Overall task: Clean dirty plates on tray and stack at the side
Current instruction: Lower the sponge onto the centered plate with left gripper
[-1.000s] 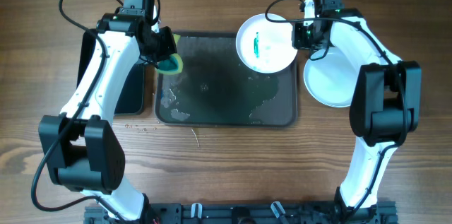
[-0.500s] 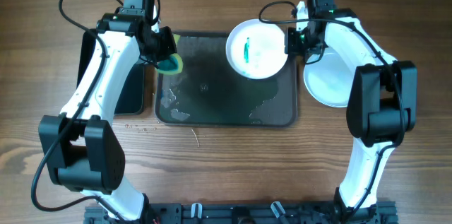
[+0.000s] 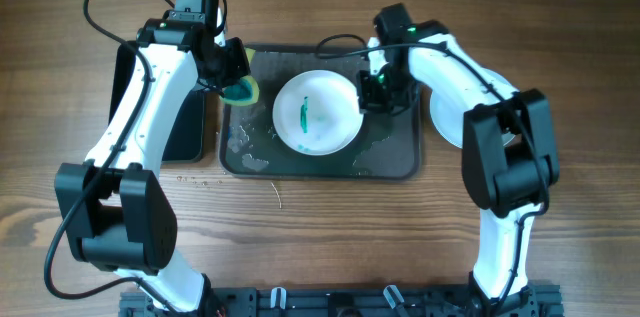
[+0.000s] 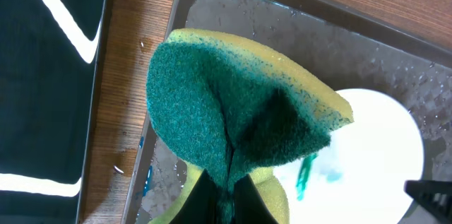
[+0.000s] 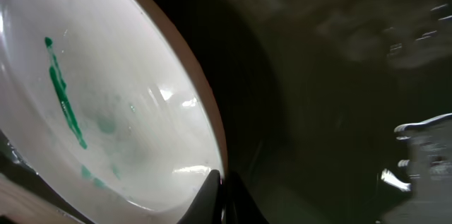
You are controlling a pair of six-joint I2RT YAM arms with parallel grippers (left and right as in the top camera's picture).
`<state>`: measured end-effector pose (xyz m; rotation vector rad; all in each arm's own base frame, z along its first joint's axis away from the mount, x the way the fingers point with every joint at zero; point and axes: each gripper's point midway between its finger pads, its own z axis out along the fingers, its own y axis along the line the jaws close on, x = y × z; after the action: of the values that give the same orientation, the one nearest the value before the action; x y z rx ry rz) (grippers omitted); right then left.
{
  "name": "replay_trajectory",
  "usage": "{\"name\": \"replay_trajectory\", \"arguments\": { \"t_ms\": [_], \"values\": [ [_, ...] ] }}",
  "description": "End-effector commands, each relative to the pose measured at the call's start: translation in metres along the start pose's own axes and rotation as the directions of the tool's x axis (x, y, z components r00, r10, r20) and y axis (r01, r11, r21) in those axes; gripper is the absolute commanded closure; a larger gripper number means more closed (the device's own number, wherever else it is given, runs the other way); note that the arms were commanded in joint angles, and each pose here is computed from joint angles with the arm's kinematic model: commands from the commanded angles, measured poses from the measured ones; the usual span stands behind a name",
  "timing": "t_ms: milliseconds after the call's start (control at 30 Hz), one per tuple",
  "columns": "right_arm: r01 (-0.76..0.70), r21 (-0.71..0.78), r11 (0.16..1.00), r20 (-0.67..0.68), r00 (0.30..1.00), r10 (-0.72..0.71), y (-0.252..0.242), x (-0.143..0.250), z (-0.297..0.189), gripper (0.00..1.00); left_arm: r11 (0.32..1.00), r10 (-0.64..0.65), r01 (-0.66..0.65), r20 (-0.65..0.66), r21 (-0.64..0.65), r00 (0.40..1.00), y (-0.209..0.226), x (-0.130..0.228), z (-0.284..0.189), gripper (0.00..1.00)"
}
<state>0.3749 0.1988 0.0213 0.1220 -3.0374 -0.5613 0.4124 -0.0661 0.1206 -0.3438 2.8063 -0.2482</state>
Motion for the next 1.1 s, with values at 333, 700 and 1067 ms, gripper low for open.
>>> {"name": "replay_trajectory", "arguments": {
  "t_ms": [333,700,1067],
  "values": [
    [-0.172,-0.078,0.982,0.021,0.984,0.174,0.01,0.009,0.023,0.9,0.999,0.038,-0.038,-0.028,-0.002,0.999,-0.017,0.011,0.012,0.96],
    [-0.167,-0.094,0.982,0.021,0.985,0.169,0.008,0.012,0.032,0.96,0.992,0.124,-0.122,-0.129,0.019,0.984,-0.049,0.042,0.052,0.96],
    [-0.143,-0.095,0.985,0.025,0.989,0.146,0.008,0.012,0.032,0.95,0.967,0.252,-0.254,-0.197,0.016,0.948,-0.069,0.069,0.115,0.96]
  ]
}}
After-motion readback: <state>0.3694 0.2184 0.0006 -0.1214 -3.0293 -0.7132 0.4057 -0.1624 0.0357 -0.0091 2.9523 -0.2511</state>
